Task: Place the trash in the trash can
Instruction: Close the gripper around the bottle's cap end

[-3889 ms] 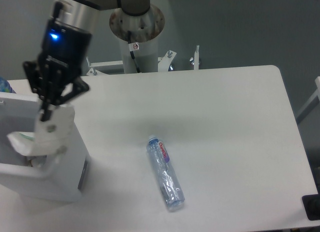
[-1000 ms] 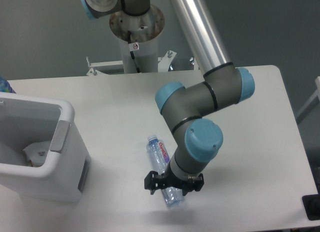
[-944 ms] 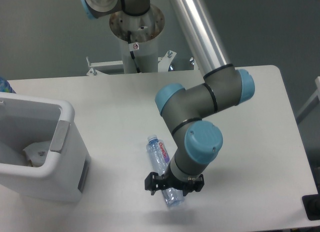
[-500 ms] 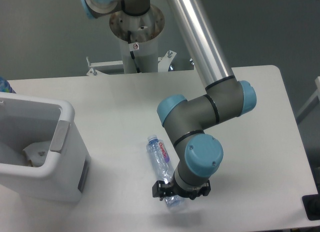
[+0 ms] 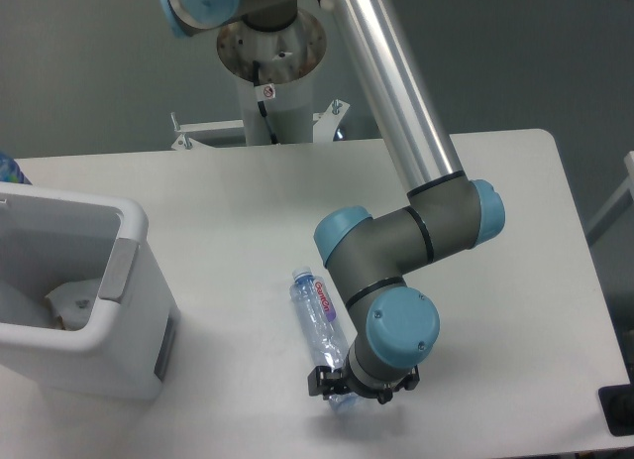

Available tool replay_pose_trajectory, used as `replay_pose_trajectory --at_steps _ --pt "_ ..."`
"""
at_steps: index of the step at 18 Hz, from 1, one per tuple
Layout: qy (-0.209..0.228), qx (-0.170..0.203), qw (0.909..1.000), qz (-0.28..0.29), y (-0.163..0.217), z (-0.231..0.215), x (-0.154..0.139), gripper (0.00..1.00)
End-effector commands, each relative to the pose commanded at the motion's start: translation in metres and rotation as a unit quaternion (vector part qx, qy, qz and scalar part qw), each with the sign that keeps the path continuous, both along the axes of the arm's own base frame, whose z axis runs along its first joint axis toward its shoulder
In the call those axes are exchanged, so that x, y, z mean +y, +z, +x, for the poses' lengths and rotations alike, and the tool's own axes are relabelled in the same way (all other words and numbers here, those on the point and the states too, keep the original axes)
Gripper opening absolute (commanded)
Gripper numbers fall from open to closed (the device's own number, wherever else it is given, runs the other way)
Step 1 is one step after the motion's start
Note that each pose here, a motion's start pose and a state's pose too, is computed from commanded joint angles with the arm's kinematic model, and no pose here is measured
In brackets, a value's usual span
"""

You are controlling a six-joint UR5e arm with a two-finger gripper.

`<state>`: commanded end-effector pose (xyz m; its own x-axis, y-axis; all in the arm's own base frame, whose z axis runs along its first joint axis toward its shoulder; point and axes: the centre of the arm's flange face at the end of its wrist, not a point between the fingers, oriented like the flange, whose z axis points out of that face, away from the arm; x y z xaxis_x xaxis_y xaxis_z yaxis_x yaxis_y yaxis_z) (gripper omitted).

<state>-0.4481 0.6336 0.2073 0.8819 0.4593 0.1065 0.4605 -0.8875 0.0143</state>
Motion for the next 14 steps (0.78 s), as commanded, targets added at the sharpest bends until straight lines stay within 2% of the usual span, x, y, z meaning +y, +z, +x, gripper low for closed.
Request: replay_pose_trajectory --at_steps 5,7,8,14 --pt "-0.002 -0.004 1.0 -0.004 -0.008 0.002 0.001 0.99" --pt "-0.002 -0.005 1.0 -0.006 -0.009 0.004 0.0 0.89" --pt "-0.002 -0.007 0.9999 -0.008 -0.012 0.005 -0.001 0.88" --pt "-0.003 -0.007 0.9999 -0.009 -0.013 0.007 -0.001 0.88"
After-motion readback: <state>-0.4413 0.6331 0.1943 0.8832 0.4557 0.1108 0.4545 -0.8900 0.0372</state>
